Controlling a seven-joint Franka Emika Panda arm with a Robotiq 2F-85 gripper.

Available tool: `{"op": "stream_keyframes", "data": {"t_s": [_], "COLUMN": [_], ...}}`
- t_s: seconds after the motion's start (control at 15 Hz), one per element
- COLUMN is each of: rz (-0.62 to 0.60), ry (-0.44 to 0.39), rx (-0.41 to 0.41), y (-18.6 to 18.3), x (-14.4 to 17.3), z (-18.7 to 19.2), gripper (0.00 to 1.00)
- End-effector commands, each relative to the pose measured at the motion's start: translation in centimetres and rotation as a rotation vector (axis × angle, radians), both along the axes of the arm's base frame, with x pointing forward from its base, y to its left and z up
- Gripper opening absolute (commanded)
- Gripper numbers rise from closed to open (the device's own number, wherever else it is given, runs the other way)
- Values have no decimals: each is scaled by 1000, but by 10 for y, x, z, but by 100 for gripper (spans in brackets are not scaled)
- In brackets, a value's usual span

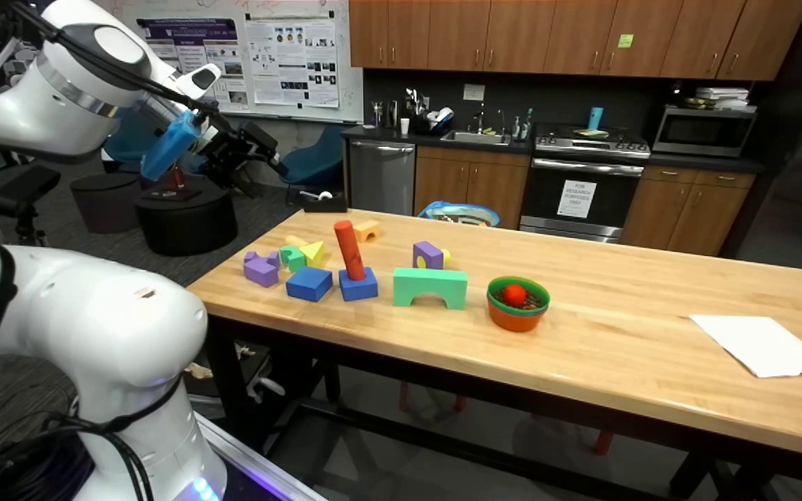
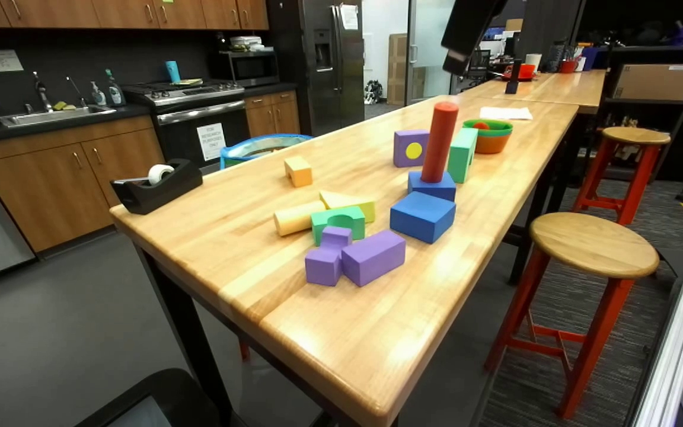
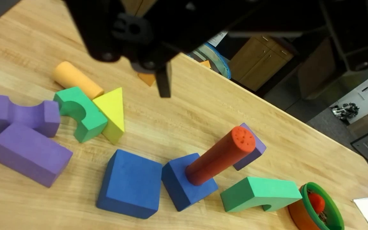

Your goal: Put the orange block in the blue block

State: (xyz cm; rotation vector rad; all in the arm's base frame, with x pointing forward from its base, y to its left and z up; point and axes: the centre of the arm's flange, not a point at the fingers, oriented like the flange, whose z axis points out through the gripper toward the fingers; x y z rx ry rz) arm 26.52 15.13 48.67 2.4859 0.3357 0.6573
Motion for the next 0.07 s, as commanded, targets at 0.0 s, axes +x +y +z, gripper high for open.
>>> {"op": "stream_keyframes", "data": {"t_s": [0.0], "rz": [0], "ry": [0], "rx": [0], "y": [0], "x": [0], "z": [0], "gripper": [100]}}
